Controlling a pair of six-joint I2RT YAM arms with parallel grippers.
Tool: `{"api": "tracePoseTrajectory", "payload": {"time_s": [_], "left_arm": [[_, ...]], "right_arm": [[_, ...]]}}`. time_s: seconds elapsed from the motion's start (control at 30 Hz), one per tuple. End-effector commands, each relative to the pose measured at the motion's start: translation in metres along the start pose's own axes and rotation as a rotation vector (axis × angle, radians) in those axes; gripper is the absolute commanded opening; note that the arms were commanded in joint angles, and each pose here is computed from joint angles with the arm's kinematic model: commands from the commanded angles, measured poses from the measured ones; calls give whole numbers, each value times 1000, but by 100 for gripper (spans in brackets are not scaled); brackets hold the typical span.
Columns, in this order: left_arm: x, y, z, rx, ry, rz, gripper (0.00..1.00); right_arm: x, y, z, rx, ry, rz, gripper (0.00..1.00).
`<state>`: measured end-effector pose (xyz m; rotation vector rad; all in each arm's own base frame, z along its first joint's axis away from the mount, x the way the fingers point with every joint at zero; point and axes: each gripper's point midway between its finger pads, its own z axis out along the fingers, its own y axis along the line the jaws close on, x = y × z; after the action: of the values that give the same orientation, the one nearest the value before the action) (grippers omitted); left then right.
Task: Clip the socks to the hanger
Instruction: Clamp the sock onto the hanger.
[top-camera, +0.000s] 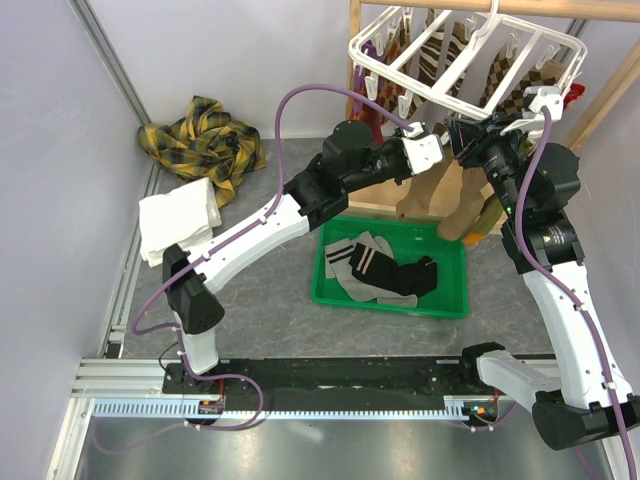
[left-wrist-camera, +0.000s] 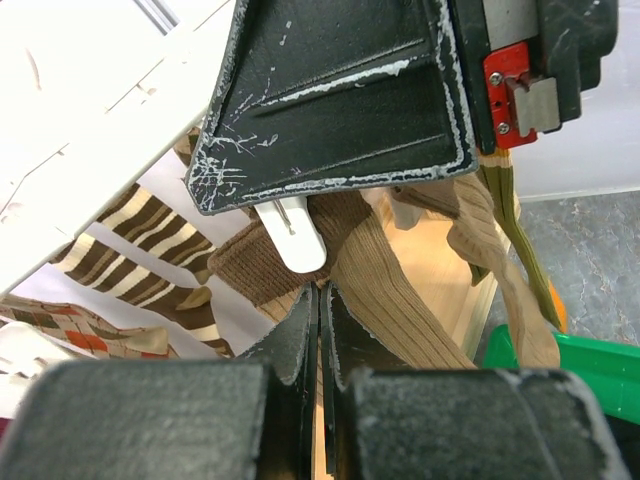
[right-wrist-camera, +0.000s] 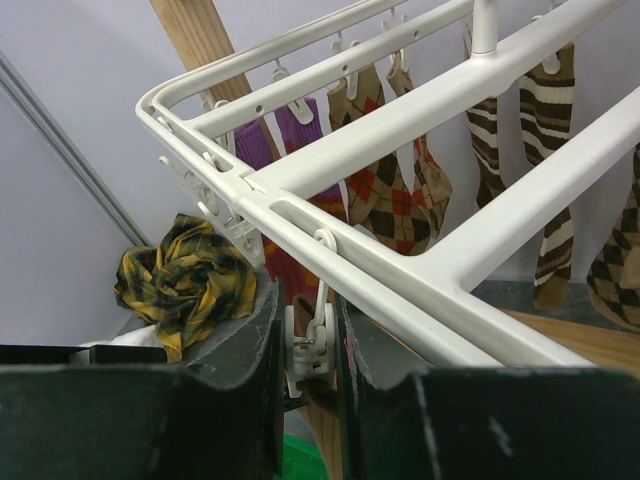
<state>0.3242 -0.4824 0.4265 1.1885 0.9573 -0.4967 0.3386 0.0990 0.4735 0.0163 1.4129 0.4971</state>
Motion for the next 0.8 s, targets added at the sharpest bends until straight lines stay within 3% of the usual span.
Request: {"api": "tracePoseTrajectory", "payload": {"time_s": [0.0, 0.5, 0.77], "left_arm": [[-31, 19, -5, -44, -72, 15, 2], [-39, 23, -5, -62, -101, -5, 2], [-35, 28, -5, -90, -90, -10, 2]], "right_arm": [[8, 20, -9, -91, 62, 5, 17], [3, 22, -13, -95, 49, 2, 50], [-2, 21, -15, -85, 33, 0, 56]]}}
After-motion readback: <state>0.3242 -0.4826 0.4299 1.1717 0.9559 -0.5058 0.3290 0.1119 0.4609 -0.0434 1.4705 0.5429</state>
